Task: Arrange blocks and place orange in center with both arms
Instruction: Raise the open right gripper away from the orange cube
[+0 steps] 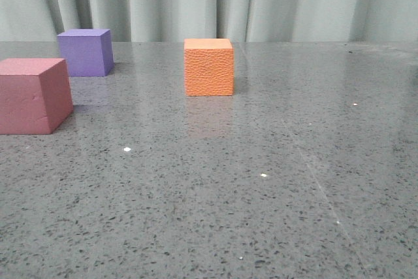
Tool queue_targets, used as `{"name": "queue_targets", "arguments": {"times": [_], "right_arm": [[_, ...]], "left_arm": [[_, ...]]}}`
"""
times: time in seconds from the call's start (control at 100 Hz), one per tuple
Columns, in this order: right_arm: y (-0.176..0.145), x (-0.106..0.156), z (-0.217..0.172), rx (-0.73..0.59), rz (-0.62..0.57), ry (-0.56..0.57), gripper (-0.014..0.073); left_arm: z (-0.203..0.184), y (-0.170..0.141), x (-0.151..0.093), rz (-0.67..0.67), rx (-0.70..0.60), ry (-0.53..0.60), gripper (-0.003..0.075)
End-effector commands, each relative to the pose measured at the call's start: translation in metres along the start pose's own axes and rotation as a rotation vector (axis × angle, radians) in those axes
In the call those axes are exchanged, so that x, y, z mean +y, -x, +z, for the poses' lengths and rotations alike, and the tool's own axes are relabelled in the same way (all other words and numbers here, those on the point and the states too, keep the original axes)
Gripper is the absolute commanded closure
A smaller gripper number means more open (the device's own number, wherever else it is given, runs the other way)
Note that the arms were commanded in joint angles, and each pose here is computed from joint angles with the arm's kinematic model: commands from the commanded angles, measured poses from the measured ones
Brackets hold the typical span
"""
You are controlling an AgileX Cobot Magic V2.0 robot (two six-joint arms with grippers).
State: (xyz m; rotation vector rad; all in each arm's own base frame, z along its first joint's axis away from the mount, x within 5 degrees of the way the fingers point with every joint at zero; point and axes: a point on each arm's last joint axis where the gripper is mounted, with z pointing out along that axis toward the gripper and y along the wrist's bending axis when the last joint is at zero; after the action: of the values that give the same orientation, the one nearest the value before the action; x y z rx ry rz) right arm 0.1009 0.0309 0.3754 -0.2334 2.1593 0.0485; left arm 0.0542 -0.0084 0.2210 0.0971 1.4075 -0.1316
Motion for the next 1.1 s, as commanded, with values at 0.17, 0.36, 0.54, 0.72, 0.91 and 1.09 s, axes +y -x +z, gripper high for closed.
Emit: {"name": "queue_targets", "arguments": {"times": [0.17, 0.36, 0.54, 0.72, 0.91, 1.09], "right_arm": [[-0.012, -0.015, -0.023, -0.135, 0.021, 0.003, 0.0662], [-0.013, -0.016, -0.024, -0.134, 0.023, 0.001, 0.0662], [-0.013, -0.016, -0.024, -0.134, 0.023, 0.001, 0.0662], [-0.015, -0.016, -0.023, -0.127, 0.019, -0.002, 0.0662], [-0.030, -0.009, -0.009, -0.229, -0.027, 0.050, 0.0662], [-0.063, -0.006, 0.000, -0.417, 0.030, 0.136, 0.0662]], "left_arm": [[-0.003, -0.010, -0.001, -0.004, -0.052, -0.010, 0.0739], [-0.003, -0.010, -0.001, -0.004, -0.052, -0.010, 0.0739], [-0.003, -0.010, -0.001, -0.004, -0.052, -0.010, 0.0739], [-0.003, -0.010, -0.001, -0.004, -0.052, -0.010, 0.0739], [-0.003, -0.010, -0.001, -0.004, -0.052, -0.010, 0.0739], [-0.003, -0.010, -0.001, -0.004, -0.052, -0.010, 0.0739]]}}
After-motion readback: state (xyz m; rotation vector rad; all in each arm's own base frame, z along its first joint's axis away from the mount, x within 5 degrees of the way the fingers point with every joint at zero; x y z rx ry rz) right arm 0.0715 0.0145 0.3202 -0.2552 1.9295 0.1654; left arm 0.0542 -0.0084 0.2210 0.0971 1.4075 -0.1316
